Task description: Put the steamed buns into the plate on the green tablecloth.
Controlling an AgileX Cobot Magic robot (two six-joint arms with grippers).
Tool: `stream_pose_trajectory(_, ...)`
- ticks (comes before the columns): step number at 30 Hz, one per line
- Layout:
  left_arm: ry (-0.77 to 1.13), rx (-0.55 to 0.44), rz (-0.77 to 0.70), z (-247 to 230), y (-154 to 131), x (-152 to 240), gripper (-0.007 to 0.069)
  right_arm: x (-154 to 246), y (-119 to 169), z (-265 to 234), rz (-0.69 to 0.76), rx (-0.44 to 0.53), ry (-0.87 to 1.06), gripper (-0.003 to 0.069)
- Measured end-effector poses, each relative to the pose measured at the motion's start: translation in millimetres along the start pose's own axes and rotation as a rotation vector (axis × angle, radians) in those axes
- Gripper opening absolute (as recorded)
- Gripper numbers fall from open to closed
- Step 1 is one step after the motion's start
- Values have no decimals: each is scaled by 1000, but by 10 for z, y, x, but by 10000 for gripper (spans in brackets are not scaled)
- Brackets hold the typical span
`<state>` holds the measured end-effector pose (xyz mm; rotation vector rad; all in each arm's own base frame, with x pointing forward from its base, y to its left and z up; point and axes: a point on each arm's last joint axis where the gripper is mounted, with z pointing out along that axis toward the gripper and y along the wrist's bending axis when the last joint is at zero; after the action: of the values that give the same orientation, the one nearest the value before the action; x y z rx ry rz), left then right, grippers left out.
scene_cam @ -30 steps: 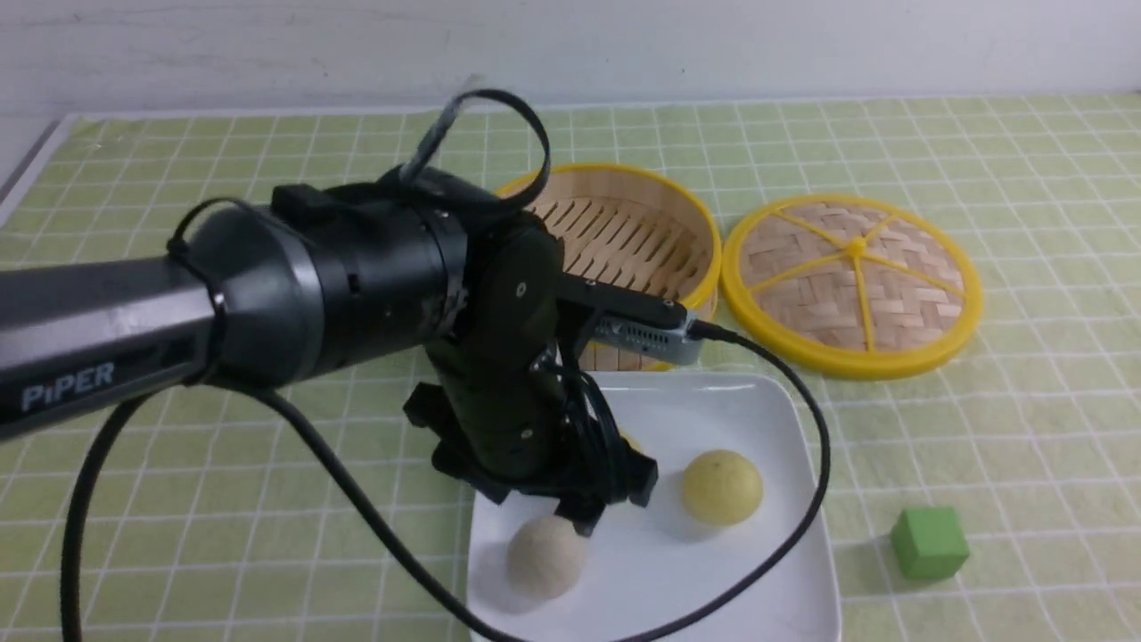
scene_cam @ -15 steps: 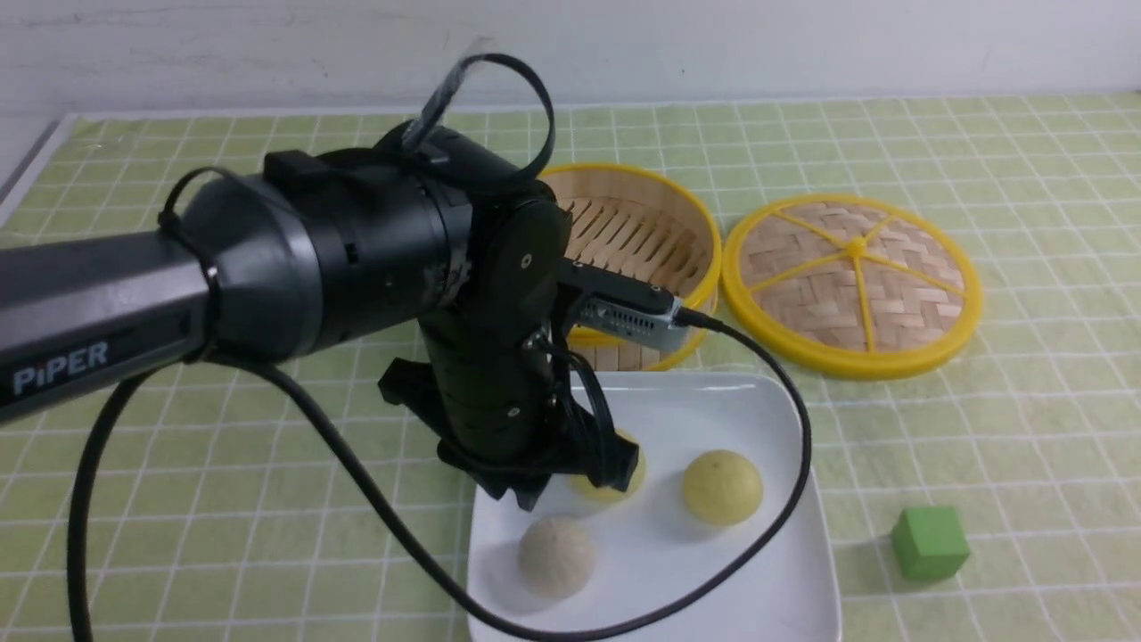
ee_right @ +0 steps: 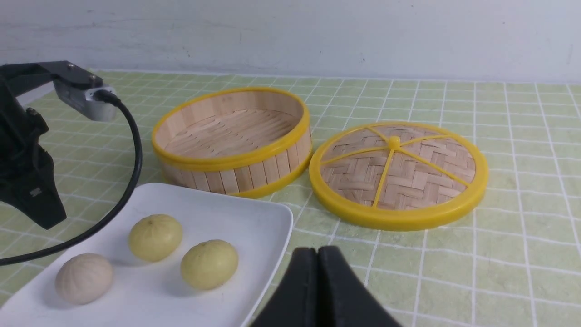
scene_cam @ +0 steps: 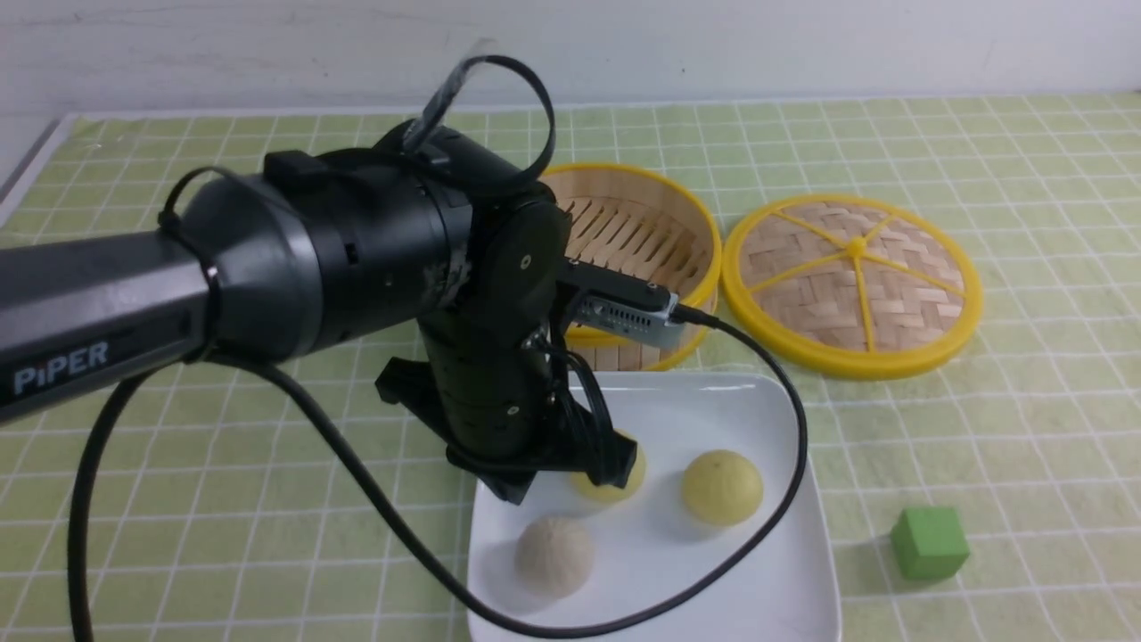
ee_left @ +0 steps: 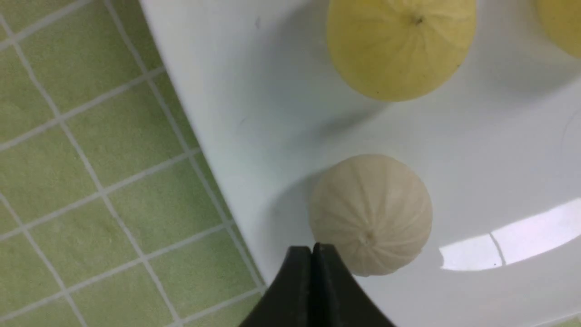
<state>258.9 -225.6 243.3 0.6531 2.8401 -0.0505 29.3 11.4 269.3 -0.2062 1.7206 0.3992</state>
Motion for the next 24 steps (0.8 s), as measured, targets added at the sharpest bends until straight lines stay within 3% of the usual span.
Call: stream_pose_trajectory(24, -18, -49, 33, -2, 44, -17, 13, 142, -26, 55, -3, 11, -5, 4)
